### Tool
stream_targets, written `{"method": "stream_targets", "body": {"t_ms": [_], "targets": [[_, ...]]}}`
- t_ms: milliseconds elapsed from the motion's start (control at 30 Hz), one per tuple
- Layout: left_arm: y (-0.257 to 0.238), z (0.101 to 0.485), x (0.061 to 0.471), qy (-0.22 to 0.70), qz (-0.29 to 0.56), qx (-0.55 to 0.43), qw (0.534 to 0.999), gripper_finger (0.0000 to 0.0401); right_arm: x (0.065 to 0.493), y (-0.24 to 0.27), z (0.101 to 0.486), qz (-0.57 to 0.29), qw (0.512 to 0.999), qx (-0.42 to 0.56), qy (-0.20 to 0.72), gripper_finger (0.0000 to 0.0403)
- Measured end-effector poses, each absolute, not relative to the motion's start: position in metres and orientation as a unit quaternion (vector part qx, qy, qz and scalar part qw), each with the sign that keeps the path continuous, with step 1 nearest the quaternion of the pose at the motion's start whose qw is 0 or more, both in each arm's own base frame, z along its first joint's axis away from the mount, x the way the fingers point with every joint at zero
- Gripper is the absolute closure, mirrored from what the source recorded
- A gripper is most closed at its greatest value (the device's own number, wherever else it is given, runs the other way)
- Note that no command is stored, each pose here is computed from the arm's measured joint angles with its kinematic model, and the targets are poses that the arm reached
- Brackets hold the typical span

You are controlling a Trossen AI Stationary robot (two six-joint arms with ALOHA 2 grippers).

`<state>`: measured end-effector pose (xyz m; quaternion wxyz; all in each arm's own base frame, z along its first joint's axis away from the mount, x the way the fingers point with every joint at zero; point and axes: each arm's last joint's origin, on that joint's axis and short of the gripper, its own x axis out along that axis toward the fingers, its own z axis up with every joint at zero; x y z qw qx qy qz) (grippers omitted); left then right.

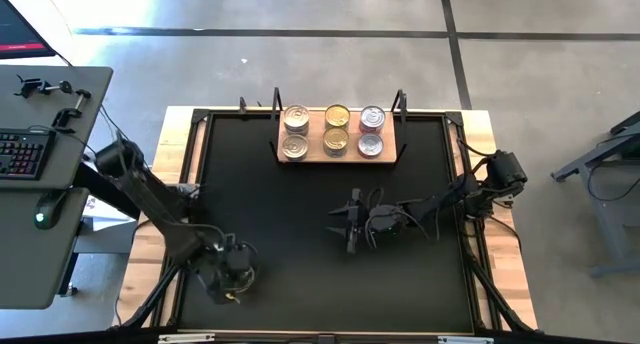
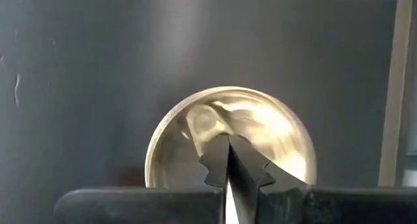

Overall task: Stack canned seafood by type on shelf
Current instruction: Stack the blue canned tuna on the bottom blue canned tuna

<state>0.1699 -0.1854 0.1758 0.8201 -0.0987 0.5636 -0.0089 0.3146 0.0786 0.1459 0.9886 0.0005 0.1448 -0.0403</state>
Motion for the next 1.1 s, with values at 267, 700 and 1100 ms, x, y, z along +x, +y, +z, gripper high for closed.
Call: {"method": "stream_targets", "body": {"t_ms": [267,700,1100], "targets": [[-0.163,0.157,0.216,0.488,0.008,0.076,0.870,0.0401,0.315,0.078,0.146,-0.039,0.988,-0.018,0.147,0.0206],[-0.134,0.192,0.254,0.359,-0.047,0.199,0.911,0.0393,0.315,0.072,0.141,-0.054,0.984,0.012,0.170,0.0206],[-0.113,0.154,0.268,0.417,-0.016,0.178,0.891,0.0259,0.315,0.074,0.142,-0.047,0.985,0.025,0.162,0.0206]]}}
